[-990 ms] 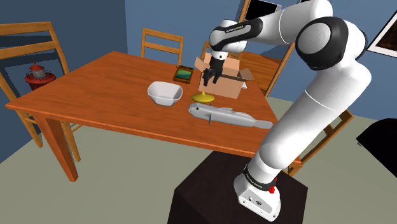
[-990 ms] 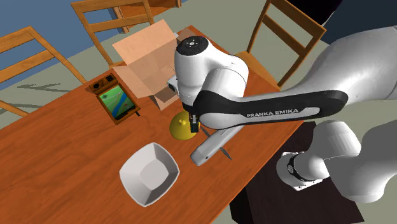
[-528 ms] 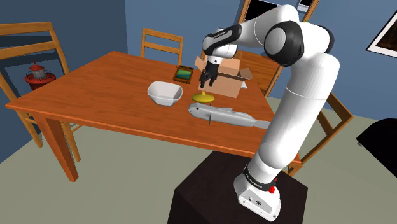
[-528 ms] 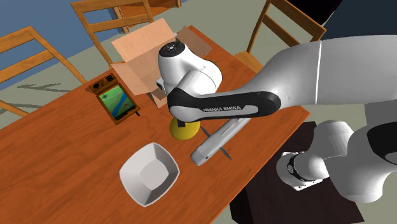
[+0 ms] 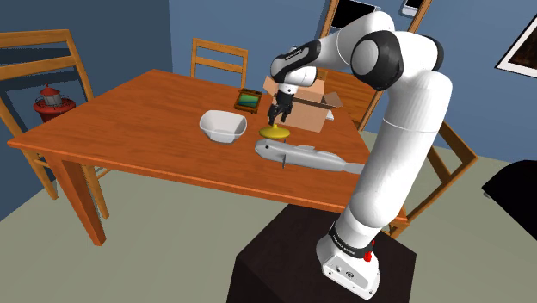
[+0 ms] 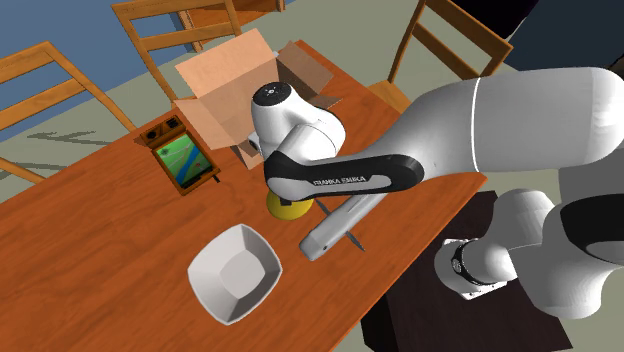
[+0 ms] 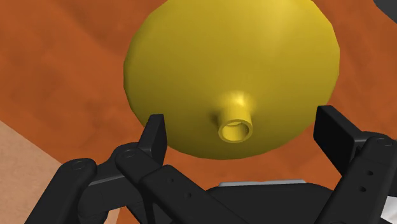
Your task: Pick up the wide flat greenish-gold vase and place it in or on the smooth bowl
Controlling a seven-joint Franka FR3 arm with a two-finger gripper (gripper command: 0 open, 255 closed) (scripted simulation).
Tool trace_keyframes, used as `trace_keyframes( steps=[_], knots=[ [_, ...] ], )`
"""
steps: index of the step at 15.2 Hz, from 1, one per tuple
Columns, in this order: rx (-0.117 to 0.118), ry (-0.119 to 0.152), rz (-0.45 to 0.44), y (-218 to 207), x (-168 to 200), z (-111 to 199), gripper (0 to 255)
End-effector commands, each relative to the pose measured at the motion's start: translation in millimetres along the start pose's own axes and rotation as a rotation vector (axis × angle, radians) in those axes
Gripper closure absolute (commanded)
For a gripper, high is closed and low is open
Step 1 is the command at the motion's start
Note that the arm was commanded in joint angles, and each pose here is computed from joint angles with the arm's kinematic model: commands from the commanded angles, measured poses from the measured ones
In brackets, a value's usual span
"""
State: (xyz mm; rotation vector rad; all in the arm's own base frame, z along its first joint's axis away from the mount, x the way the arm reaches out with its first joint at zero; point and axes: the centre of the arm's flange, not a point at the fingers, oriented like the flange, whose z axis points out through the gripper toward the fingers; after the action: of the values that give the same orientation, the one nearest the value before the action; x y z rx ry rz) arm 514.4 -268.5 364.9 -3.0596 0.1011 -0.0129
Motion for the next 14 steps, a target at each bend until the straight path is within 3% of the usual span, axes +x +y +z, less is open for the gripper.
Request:
trace_keyframes(
  steps=[1, 5, 6, 14],
  knots=[
    [0.000, 0.000, 0.000, 0.0, 0.1, 1.1, 0],
    [0.000, 0.000, 0.000, 0.0, 0.1, 1.0, 0],
    [0.000, 0.000, 0.000, 0.0, 0.1, 1.0, 255],
    [0.000, 0.000, 0.000, 0.0, 0.1, 1.0, 255]
  ],
)
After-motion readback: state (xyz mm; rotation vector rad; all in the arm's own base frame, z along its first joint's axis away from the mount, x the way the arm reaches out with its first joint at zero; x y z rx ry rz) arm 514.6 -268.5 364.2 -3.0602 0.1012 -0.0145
